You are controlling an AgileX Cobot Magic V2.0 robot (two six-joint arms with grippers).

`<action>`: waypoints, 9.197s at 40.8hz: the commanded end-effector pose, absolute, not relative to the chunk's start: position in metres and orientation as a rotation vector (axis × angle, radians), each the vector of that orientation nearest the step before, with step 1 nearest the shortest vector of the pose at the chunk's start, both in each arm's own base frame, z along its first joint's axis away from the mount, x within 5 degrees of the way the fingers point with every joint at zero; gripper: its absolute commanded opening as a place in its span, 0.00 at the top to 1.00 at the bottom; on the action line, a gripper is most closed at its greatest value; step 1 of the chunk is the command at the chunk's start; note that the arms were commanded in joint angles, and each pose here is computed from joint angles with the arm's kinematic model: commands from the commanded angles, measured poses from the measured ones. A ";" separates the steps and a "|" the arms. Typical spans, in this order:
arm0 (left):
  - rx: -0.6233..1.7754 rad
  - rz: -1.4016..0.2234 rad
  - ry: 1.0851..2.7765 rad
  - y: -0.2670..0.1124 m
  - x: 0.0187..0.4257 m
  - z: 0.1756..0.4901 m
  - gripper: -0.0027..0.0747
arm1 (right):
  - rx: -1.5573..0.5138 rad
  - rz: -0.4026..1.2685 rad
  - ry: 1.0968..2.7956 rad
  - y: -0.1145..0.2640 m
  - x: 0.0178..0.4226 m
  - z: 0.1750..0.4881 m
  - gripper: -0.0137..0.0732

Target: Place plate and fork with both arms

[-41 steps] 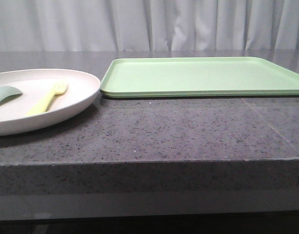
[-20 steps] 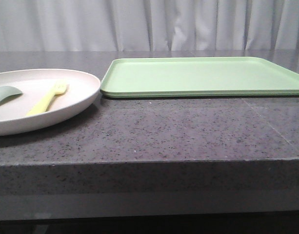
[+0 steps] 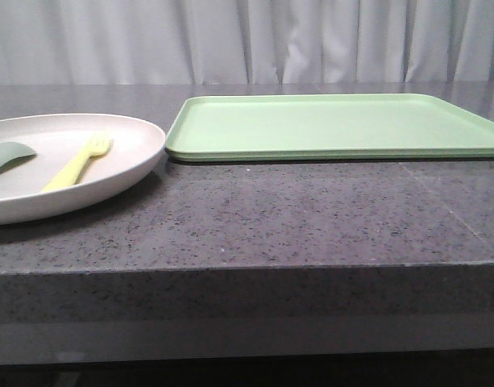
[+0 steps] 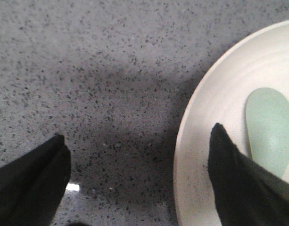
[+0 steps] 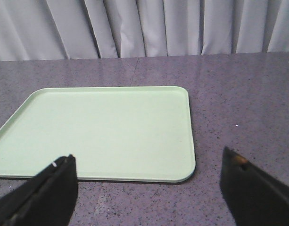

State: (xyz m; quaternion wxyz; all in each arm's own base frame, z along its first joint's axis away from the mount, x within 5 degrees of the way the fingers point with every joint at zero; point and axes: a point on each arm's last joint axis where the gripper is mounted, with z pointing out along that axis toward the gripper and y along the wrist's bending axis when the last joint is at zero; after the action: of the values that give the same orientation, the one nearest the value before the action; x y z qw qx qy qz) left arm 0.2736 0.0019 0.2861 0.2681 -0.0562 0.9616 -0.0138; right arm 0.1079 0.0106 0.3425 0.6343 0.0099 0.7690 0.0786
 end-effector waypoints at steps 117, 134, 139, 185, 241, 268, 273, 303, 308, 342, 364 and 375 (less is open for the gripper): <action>0.227 -0.881 2.369 -0.207 0.402 0.329 0.99 | 0.024 0.177 1.659 0.010 0.110 0.360 0.11; 0.151 -0.940 2.393 -0.228 0.431 0.314 0.99 | 0.004 0.195 1.662 0.013 0.109 0.360 0.11; 0.113 -0.942 2.392 -0.229 0.436 0.308 0.99 | 0.004 0.195 1.662 0.013 0.109 0.360 0.11; 0.177 -0.820 2.316 -0.187 0.426 0.362 0.69 | 0.005 0.195 1.660 0.013 0.109 0.360 0.11; 0.218 -0.214 1.854 -0.052 0.168 0.357 0.99 | 0.003 0.196 1.669 0.013 0.109 0.359 0.11; 0.183 -0.269 1.547 -0.019 0.067 0.327 0.99 | -0.013 0.245 1.921 0.028 0.205 0.369 0.11; 0.183 -0.269 1.547 -0.019 0.067 0.327 0.99 | -0.091 0.295 2.002 0.051 0.243 0.369 0.11; 0.183 -0.268 1.548 -0.019 0.067 0.327 0.99 | -0.028 0.408 2.369 0.104 0.397 0.314 0.11; 0.183 -0.268 1.548 -0.019 0.067 0.327 0.99 | -0.026 0.404 2.398 0.106 0.402 0.303 0.11; 0.183 -0.268 1.548 -0.019 0.067 0.327 0.99 | -0.036 0.388 2.442 0.106 0.405 0.292 0.75; 0.183 -0.268 1.548 -0.019 0.067 0.327 0.99 | -0.035 0.390 2.422 0.105 0.403 0.298 0.89; 0.183 -0.268 1.548 -0.019 0.067 0.327 0.99 | 0.009 0.385 2.276 0.085 0.390 0.342 0.89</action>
State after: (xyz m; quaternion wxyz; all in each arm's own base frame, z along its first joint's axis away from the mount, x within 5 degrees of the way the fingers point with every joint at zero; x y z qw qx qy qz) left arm 0.0678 -0.0179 0.3115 0.6689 0.0839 0.7306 -0.1081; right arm 0.3996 0.0986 0.2908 0.3179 -0.0052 0.9368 0.1456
